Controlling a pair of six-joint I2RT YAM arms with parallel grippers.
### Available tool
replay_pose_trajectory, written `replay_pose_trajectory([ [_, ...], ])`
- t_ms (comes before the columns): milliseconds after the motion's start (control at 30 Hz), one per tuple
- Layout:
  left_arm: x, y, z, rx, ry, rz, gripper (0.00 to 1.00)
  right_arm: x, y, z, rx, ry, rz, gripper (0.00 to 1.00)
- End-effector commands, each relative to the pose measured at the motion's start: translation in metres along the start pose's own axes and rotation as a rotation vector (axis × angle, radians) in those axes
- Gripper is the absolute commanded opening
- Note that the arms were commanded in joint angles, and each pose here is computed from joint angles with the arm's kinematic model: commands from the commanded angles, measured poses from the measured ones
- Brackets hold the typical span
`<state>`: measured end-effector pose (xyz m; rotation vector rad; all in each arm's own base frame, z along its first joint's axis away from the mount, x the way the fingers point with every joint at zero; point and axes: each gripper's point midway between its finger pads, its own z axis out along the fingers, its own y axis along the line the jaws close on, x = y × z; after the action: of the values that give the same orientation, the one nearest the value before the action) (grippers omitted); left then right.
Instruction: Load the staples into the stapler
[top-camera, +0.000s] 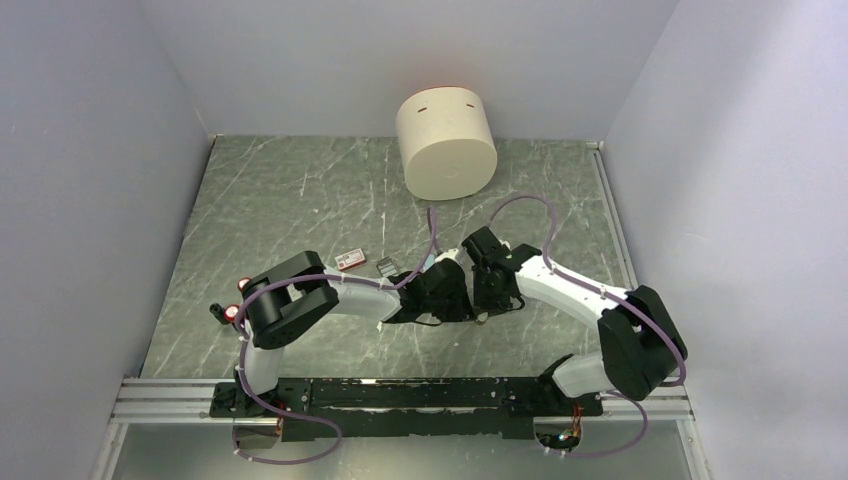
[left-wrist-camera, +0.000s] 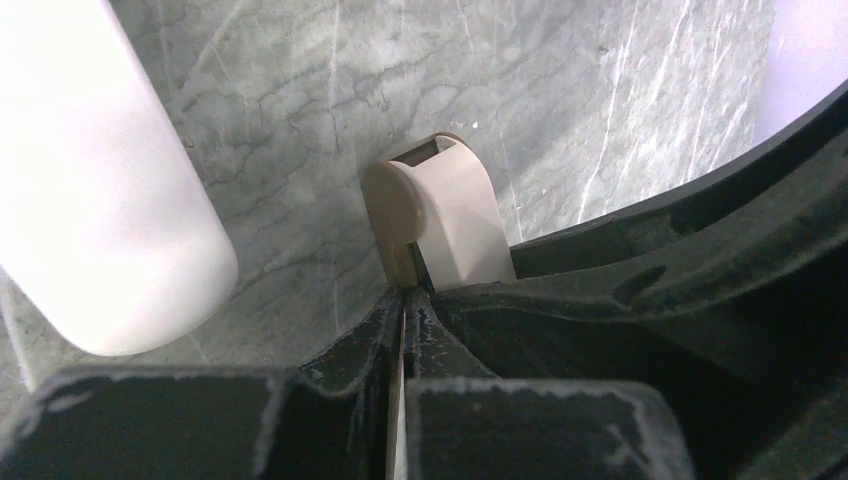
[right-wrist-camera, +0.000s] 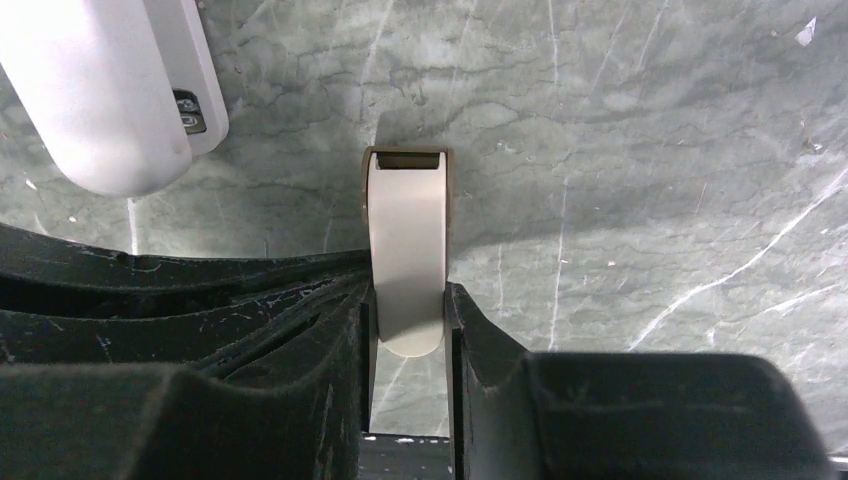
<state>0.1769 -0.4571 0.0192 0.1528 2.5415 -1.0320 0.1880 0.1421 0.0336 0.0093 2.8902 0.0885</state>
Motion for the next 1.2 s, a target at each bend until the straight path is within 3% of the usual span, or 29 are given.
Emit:
replay_pose_trajectory([
  [0,0.024,0.03,0.004,-0.085,0.069,0.01,0.08,0.016,-0.013,0.016,0.067,0.031,0.058,0.08],
  [367,0.021,0.021,0.0,-0.043,0.065,-0.008,0.1,0.012,-0.015,0.021,0.081,0.007,0.066,0.1],
  [667,0.013,0.016,-0.004,-0.043,0.043,0.007,0.15,-0.015,-0.007,-0.01,0.048,-0.098,0.085,0.34],
  [1033,0.004,0.01,-0.017,-0.045,0.016,0.031,0.21,-0.038,-0.011,-0.045,0.05,-0.22,0.142,0.56],
  [1167,-0.02,0.023,-0.049,-0.158,-0.096,0.054,0.26,-0.055,-0.013,-0.072,0.017,-0.338,0.144,0.66],
])
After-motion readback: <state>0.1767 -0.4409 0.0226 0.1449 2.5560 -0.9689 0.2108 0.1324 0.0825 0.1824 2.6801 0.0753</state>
